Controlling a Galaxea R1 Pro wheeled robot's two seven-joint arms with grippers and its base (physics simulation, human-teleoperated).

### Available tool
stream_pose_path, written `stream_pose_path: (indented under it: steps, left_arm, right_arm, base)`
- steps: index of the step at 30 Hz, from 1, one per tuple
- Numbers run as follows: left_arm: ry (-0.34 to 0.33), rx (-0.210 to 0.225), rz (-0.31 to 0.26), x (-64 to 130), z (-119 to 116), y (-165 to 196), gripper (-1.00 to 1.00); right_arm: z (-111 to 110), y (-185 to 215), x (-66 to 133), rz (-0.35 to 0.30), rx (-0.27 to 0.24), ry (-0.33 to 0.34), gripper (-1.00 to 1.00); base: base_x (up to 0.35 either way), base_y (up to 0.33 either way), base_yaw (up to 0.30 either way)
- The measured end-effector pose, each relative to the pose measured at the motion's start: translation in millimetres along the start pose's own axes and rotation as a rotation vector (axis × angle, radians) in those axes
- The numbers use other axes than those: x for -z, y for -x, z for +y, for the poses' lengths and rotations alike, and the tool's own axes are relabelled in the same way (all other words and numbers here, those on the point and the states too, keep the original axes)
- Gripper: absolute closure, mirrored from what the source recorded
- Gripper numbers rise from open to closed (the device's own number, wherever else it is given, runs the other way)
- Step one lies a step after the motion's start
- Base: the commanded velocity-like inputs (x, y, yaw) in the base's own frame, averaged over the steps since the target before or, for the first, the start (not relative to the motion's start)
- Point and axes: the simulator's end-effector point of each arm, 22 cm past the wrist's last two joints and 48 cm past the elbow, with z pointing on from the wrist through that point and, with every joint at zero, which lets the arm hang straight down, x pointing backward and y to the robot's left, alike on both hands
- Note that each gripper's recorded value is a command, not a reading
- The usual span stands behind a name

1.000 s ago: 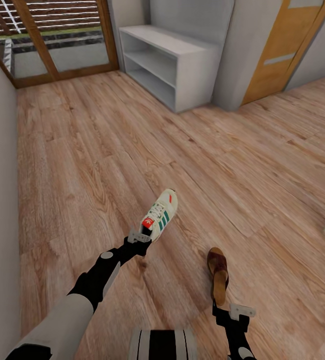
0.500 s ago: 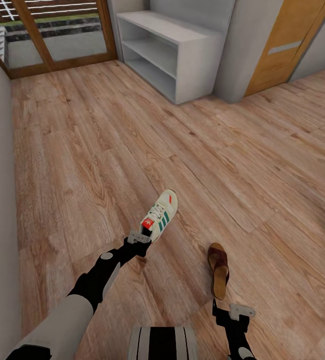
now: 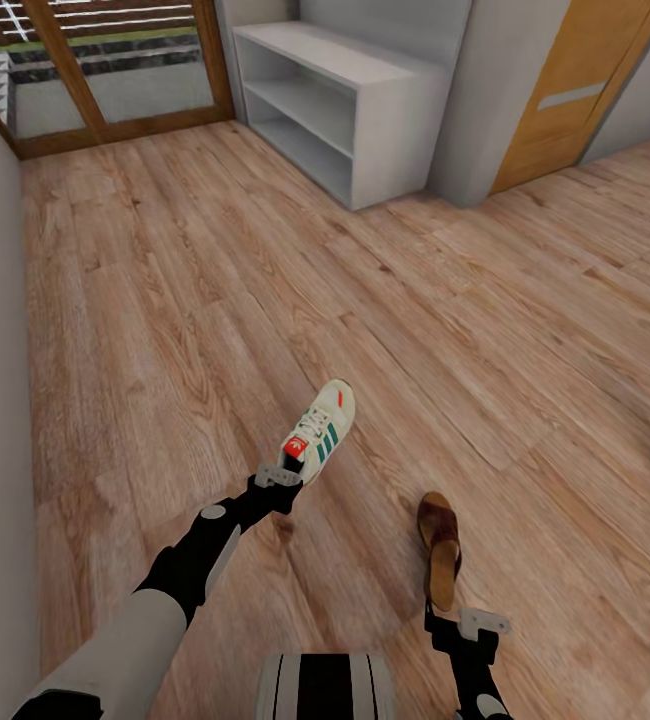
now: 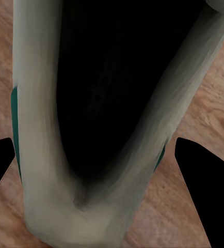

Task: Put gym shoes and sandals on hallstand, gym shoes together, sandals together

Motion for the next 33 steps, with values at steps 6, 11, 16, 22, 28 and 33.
stream_pose_path:
  steps: [6, 11, 16, 22, 28, 33]
  left_arm:
    - [0.0, 0.0, 0.0, -0.1, 0.0, -0.2, 1.0]
    - [0.002, 0.0, 0.004, -0.2, 0.2, -1.6, 1.0]
    - [0.003, 0.001, 0.005, -0.3, 0.5, -2.4, 1.0]
    - [0.003, 0.002, 0.006, -0.3, 0.5, -2.7, 1.0]
    - [0.005, 0.003, 0.011, -0.5, 0.9, -5.1, 1.0]
    - [0.003, 0.003, 0.013, -0.5, 0.4, -5.9, 1.0]
  right_arm:
    - [0.0, -0.1, -0.1, 0.0, 0.0, 0.0, -1.0]
    - [0.0, 0.0, 0.0, 0.0, 0.0, 0.0, -1.0]
    - [-0.6, -0.1, -0.1, 0.0, -0.001, -0.001, -1.0]
    - [-0.8, 0.0, -0.2, 0.0, -0.001, -0.001, -1.0]
    - [-0.4, 0.4, -0.2, -0.001, -0.001, -0.001, -1.0]
    - [-0.2, 0.4, -0.2, -0.001, -0.001, -0.001, -1.0]
  base:
    - [0.019, 0.004, 0.0]
    - [0.04, 0.0, 0.0]
    - [0.041, 0.0, 0.0]
    - [0.016, 0.0, 0.0]
    - [0.092, 0.0, 0.0]
    - [0.027, 0.0, 0.0]
